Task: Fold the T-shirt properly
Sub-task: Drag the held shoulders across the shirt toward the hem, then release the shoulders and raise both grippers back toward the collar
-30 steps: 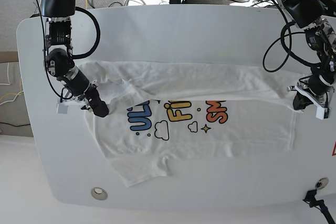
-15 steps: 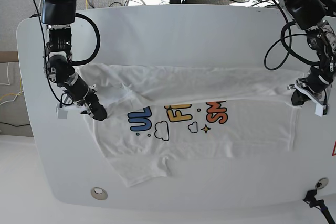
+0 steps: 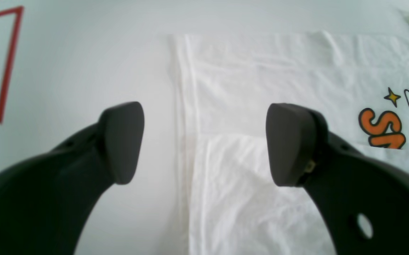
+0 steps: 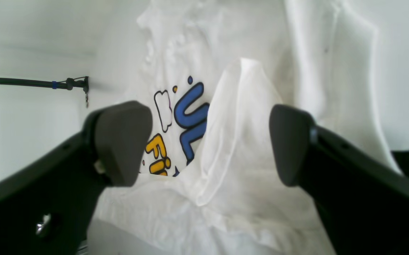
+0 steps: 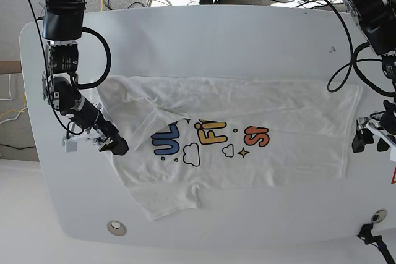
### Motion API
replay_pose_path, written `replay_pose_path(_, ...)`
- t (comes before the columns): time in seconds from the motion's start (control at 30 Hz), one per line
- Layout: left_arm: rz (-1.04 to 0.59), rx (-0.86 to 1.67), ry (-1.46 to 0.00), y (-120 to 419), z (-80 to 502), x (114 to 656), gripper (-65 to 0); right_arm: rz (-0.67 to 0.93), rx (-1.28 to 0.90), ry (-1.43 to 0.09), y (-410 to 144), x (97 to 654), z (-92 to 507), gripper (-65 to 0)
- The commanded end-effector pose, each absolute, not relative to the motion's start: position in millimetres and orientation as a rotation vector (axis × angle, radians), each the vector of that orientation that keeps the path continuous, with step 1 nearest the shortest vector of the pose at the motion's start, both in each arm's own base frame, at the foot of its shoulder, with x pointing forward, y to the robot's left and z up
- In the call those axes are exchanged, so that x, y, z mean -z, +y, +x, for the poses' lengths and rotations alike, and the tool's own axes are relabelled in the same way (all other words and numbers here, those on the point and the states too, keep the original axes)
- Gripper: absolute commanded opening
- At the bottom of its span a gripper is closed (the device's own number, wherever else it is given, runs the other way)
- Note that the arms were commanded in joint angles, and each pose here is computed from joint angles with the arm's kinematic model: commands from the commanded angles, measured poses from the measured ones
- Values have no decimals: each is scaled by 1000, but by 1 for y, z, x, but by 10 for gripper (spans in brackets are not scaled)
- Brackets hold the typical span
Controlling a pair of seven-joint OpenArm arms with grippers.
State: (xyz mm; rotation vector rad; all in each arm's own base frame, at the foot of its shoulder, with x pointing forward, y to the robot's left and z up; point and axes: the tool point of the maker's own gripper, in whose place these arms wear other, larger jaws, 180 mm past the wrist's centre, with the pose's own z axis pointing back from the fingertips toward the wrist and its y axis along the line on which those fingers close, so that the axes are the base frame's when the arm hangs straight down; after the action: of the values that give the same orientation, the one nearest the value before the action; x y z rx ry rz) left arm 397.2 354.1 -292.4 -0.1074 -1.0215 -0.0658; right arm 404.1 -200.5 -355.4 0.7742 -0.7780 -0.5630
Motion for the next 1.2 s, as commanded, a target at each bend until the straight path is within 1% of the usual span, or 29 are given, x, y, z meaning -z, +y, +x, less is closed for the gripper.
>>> replay_pose_path(0.0,-77,118,-1135,355,408,252,-141,786,484,-860,-204,318,415,-137)
replay_pose_path(0.03,-55,142,-1125,355,400,253,-141,777,462,-851,-204,319,407,-140)
replay_pose_path(0.13,-12,232,-1161,339,382,243,-141,685,347,-881,-212,306,390,-140)
replay_pose_path(0.23,-8,295,-1163,324,360,252,-141,499,185,-913,-215,304,373,-140)
replay_pose_path(0.3,-14,323,-1161,316,346,258,-141,370,95,-910,-218,312,357,-140)
replay_pose_path(0.4,-36,337,-1178,308,331,266,-141,201,6,-896,-228,324,339,-140)
replay_pose_path(0.47,-53,329,-1197,307,322,271,-141,129,-21,-879,-231,337,327,-147)
replay_pose_path(0.57,-75,322,-1223,304,312,275,-143,82,-60,-899,-241,344,317,-175)
replay_pose_path(0.67,-89,319,-1231,302,304,279,-143,55,-57,-885,-256,359,307,-196)
replay_pose_path(0.87,-93,317,-1206,302,296,287,-143,20,-97,-850,-255,385,298,-194)
replay_pose_path(0.97,-95,314,-1203,302,295,288,-143,43,-107,-823,-247,398,297,-195)
replay_pose_path(1.07,-102,299,-1206,300,294,291,-143,61,-86,-831,-246,405,298,-195)
replay_pose_path(1.17,-67,318,-1171,299,292,302,-143,70,-71,-831,-246,411,297,-200)
